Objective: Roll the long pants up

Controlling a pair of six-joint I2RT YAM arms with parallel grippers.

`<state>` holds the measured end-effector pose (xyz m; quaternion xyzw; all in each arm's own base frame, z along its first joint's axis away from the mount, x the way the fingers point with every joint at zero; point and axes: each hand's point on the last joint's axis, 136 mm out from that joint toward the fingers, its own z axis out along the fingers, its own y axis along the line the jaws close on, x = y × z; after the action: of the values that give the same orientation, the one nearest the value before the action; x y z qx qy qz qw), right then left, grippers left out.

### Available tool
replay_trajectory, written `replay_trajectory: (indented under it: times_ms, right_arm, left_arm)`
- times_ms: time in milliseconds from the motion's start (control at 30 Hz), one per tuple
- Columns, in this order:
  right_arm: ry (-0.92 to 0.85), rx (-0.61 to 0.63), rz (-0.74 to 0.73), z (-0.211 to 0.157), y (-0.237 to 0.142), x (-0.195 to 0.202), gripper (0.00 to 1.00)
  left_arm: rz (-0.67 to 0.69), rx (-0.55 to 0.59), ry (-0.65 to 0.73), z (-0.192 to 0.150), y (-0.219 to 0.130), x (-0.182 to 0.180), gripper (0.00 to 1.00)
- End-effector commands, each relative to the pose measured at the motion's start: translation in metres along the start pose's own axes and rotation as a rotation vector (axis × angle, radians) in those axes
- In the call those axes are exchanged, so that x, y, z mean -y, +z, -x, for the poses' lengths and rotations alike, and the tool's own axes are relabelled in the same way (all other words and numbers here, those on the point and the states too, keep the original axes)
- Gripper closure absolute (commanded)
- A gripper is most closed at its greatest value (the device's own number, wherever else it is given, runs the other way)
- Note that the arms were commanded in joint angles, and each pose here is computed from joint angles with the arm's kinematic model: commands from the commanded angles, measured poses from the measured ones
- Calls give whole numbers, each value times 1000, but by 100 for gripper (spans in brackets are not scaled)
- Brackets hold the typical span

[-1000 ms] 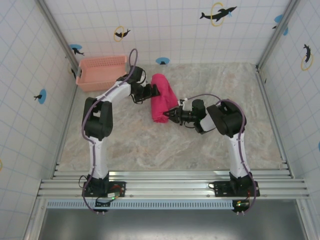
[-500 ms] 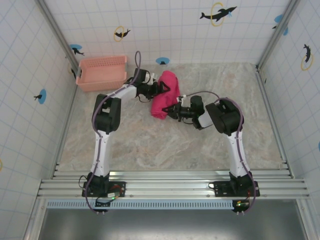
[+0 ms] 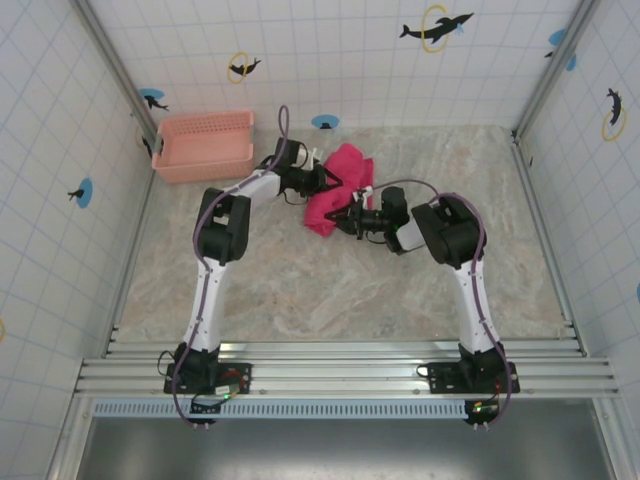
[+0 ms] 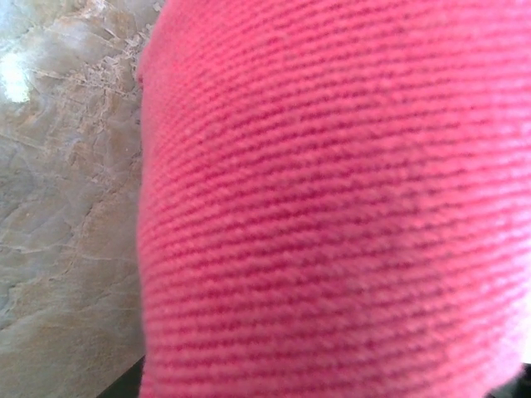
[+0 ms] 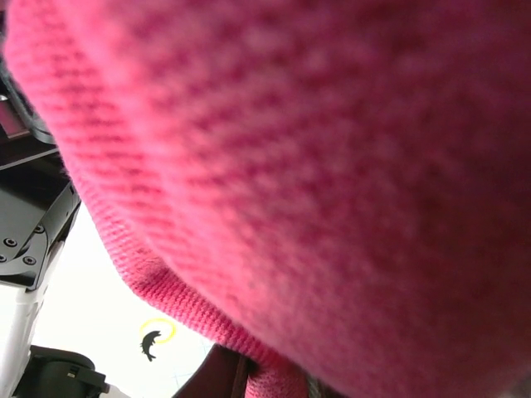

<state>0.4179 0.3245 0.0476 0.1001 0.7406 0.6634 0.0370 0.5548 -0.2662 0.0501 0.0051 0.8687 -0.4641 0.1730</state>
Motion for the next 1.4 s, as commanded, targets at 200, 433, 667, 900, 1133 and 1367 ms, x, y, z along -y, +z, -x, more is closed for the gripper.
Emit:
replay_trajectory:
  times_ms: [200, 433, 667, 900, 1133, 1367]
  right_arm:
    - [60, 86, -315, -25, -110, 51, 56]
    - [-31, -103, -557, -98, -175, 50, 54]
    - [-54, -55, -550, -94, -178, 48, 55]
    - [-64, -73, -538, -101, -176, 43, 56]
    - [-88, -75, -515, -102, -172, 29, 57]
    - [-88, -81, -538, -104, -172, 12, 58]
  left_arm:
    - [0, 112, 14, 49, -14, 57, 100]
    - [4, 421, 101, 141, -102, 124, 100]
    - [67, 770, 181, 200, -235, 166, 100]
    - [187, 1027, 138, 219, -364, 136, 100]
    - [334, 1213, 6, 202, -453, 43, 100]
    - [307, 1290, -156, 201, -451, -52, 100]
